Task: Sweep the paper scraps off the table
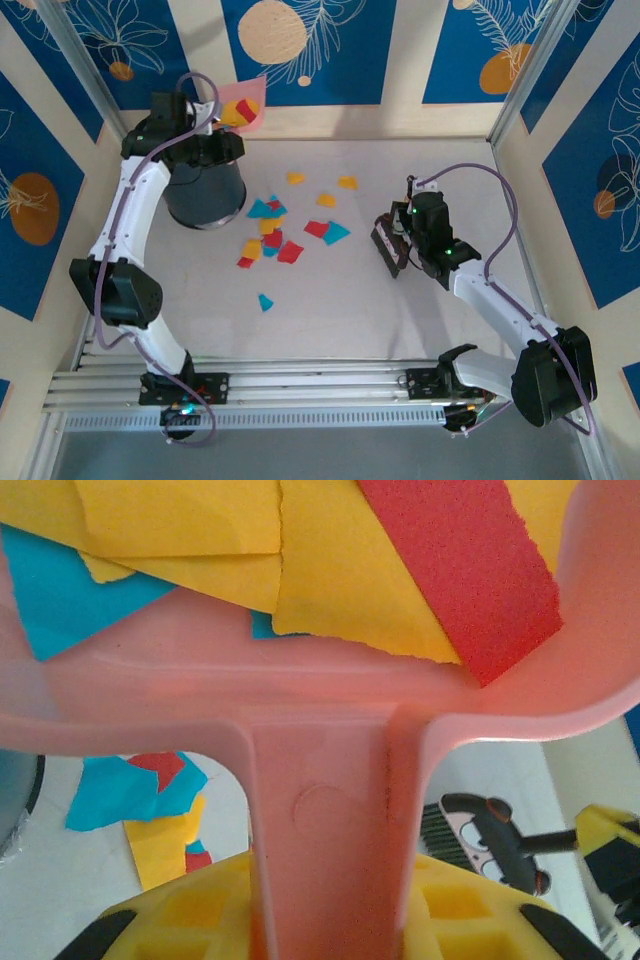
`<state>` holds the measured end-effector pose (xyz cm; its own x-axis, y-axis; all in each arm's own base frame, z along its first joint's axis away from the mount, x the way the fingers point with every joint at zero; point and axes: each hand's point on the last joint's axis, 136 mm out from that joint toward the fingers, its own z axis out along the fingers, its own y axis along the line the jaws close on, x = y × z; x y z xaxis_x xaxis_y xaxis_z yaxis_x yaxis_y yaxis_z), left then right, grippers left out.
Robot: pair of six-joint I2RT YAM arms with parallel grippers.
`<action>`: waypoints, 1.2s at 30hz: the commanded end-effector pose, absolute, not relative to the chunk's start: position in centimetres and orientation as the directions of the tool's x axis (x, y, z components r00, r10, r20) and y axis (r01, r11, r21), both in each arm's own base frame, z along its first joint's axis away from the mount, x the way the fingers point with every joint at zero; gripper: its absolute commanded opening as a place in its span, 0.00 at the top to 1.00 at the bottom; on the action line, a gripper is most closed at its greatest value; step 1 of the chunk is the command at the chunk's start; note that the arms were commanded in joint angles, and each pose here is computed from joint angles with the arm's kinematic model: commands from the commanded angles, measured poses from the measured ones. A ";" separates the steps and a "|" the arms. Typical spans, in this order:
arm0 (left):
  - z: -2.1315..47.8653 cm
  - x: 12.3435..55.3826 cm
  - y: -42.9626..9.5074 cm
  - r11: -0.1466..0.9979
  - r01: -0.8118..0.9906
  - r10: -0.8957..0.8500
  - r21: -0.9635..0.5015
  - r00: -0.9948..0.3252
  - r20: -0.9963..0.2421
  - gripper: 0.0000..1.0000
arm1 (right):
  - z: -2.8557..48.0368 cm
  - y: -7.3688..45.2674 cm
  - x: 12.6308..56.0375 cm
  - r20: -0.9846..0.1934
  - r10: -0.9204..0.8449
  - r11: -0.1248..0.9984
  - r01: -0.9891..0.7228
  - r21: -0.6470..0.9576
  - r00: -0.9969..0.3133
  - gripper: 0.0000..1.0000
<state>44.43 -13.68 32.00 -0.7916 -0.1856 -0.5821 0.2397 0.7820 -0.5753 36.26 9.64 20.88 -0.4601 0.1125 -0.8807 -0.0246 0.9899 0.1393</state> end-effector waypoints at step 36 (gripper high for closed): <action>36.7 46.4 -11.8 0.183 0.161 -0.637 -0.970 -0.732 -0.242 1.00 | 20.7 9.8 36.8 -0.874 0.134 0.987 -0.014 0.159 -0.466 1.00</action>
